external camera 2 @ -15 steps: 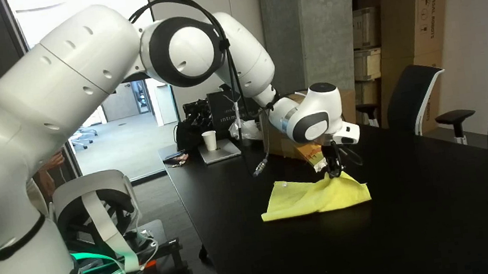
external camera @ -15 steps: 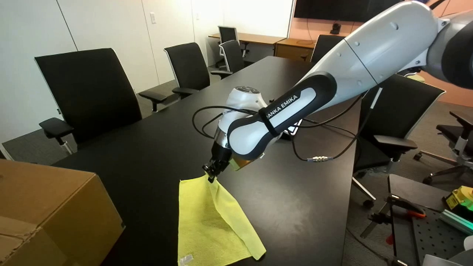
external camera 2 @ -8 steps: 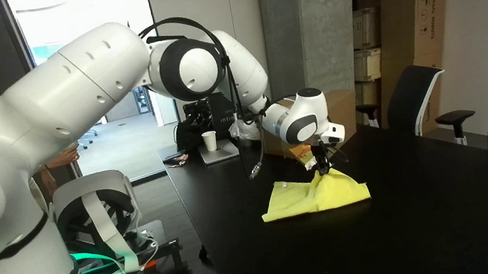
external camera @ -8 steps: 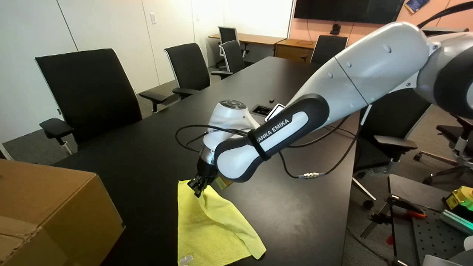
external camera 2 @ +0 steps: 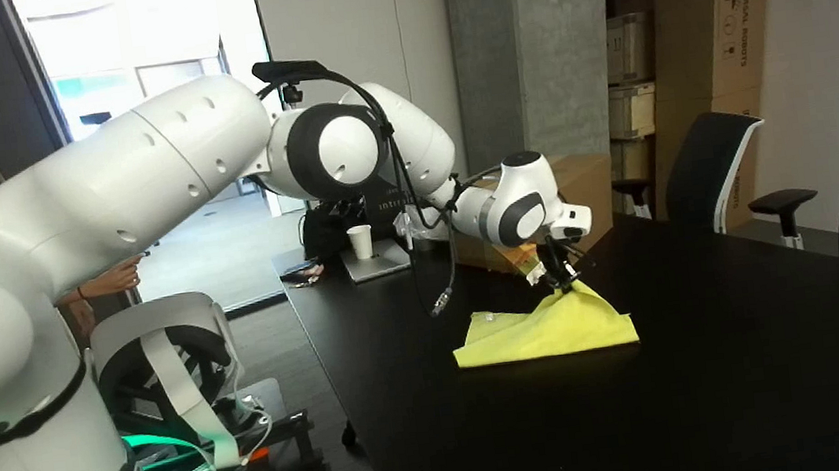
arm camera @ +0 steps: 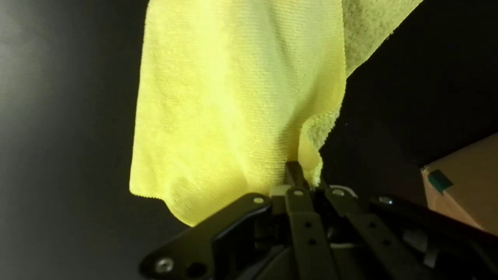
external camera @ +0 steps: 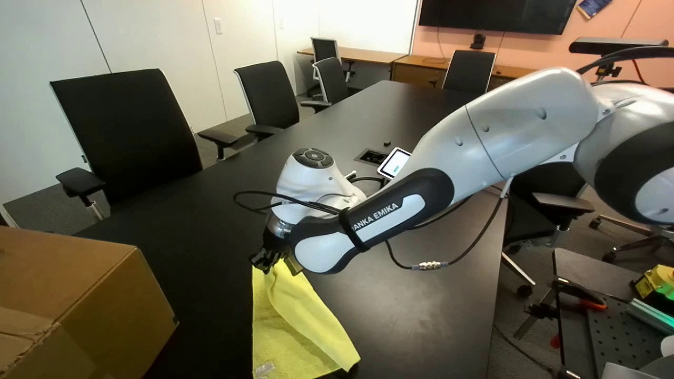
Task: Fold the cloth in half
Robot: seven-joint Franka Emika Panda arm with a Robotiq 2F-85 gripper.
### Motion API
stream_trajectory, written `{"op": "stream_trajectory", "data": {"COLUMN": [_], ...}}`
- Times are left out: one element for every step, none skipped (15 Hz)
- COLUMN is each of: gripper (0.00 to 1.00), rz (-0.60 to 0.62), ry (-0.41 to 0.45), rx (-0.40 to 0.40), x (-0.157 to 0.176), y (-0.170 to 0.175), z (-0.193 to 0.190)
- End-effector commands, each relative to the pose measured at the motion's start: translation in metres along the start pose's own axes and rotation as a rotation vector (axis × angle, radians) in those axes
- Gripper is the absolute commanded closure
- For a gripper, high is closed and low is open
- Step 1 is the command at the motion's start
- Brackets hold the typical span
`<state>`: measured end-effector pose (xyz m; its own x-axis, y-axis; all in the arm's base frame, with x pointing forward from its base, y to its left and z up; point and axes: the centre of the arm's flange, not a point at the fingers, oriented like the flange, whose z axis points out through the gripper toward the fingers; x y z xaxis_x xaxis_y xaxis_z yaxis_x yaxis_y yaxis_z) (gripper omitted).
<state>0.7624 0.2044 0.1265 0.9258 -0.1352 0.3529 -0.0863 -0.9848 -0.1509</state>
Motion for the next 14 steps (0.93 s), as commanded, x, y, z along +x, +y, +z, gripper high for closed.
{"op": "stream_trajectory", "data": {"gripper": [0.68,0.67,0.61,0.53,0.46,0.39,0.30,0.23,0.17,0.08,0.01,0.00,0.00,0.00], "rz": [0.039,0.046,0.049,0.049,0.046,0.043,0.043,0.043,0.038,0.029,0.013,-0.008,-0.030,-0.060], "ry": [0.058,0.057,0.058,0.059,0.066,0.078,0.079,0.070,0.056,0.047,0.016,-0.028,-0.074,-0.122], "rx": [-0.083,-0.094,-0.101,-0.103,-0.106,-0.110,-0.109,-0.102,-0.103,-0.111,-0.113,-0.110,-0.110,-0.122], "x": [0.033,0.033,0.032,0.031,0.031,0.031,0.030,0.028,0.021,0.013,0.003,-0.011,-0.023,-0.037], "y": [0.002,0.006,0.009,0.011,0.010,0.010,0.008,0.006,0.003,0.001,-0.003,-0.007,-0.010,-0.013], "z": [0.024,0.023,0.022,0.021,0.016,0.015,0.011,0.005,-0.001,-0.004,-0.010,-0.018,-0.021,-0.024]}}
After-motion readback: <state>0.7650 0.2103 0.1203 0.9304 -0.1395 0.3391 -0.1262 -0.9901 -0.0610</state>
